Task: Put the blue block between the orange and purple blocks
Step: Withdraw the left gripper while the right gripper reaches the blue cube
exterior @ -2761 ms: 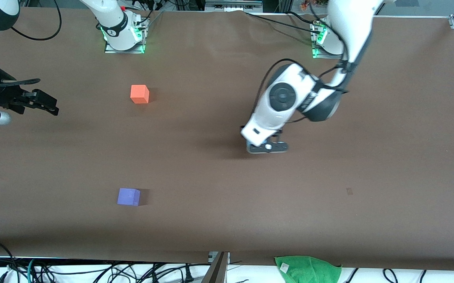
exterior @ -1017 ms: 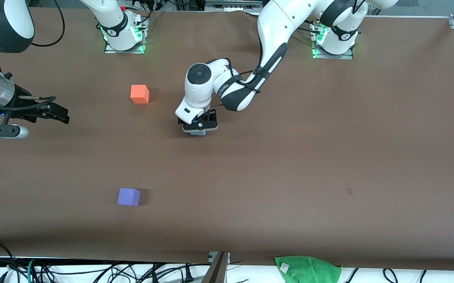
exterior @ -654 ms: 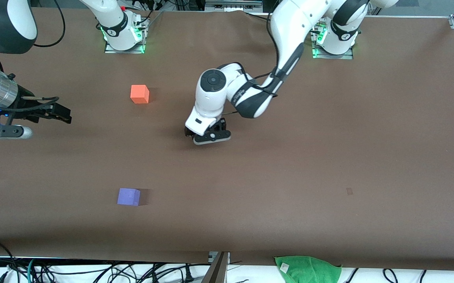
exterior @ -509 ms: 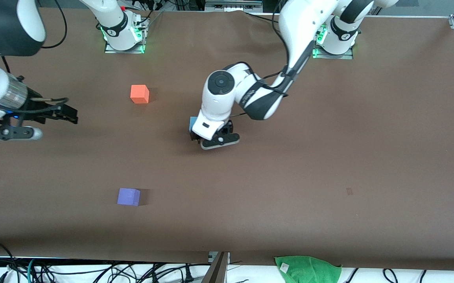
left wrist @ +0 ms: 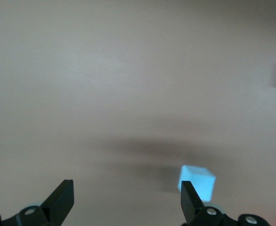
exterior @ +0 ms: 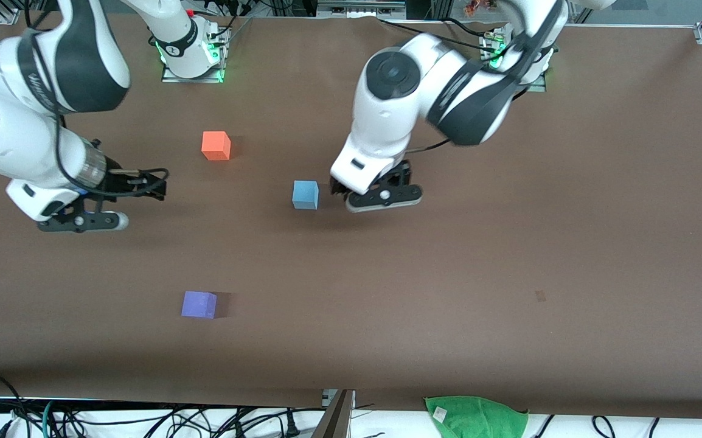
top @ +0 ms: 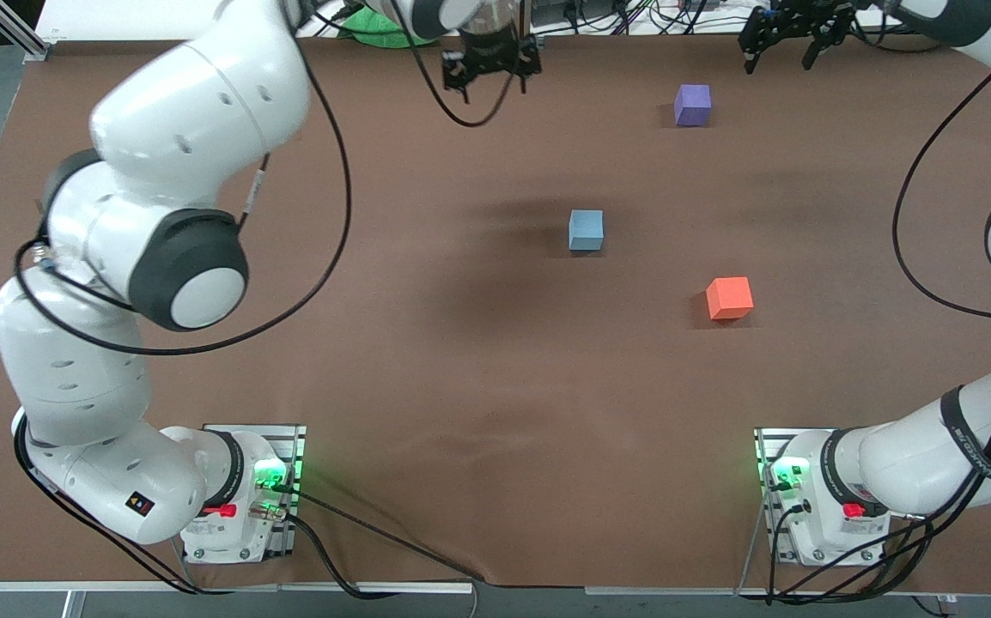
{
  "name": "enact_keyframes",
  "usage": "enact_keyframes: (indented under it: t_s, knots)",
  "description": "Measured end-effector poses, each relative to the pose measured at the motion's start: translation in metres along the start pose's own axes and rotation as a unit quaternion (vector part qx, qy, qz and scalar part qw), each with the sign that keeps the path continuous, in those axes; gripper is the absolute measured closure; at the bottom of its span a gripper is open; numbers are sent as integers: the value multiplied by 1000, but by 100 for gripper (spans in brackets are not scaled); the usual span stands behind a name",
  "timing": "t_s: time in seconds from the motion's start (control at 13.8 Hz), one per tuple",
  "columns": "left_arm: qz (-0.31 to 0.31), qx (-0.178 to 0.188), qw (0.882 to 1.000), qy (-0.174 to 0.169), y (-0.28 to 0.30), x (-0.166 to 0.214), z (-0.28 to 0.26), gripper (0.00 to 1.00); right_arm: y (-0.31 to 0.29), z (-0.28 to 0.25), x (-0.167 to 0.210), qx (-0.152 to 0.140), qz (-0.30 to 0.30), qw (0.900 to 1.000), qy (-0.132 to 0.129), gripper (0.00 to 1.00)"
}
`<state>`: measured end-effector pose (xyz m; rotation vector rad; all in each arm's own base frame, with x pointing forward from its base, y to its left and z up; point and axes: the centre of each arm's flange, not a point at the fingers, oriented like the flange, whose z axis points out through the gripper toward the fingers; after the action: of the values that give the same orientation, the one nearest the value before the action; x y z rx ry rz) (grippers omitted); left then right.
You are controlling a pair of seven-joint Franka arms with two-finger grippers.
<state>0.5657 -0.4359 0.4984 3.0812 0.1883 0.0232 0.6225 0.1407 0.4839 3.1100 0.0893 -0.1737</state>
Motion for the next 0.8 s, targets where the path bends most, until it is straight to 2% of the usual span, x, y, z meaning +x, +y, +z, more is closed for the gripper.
enact_keyframes:
  t_s: [0.29, 0.51, 0.65, 0.8]
  knots:
    - [37, 19, 998, -38, -97, 20, -78, 0, -61, 40, 11, -3, 1, 1000, 6, 0]
    - [59, 22, 997, -50, -163, 19, -131, 0, -106, 66, 14, -4, 6, 1000, 12, 0]
    - [54, 29, 997, -55, -209, 17, -149, 0, -135, 82, 10, -6, 15, 1000, 9, 0]
    - [37, 38, 996, -65, -262, 19, -144, 0, -165, 100, 3, -10, 22, 1000, 3, 0]
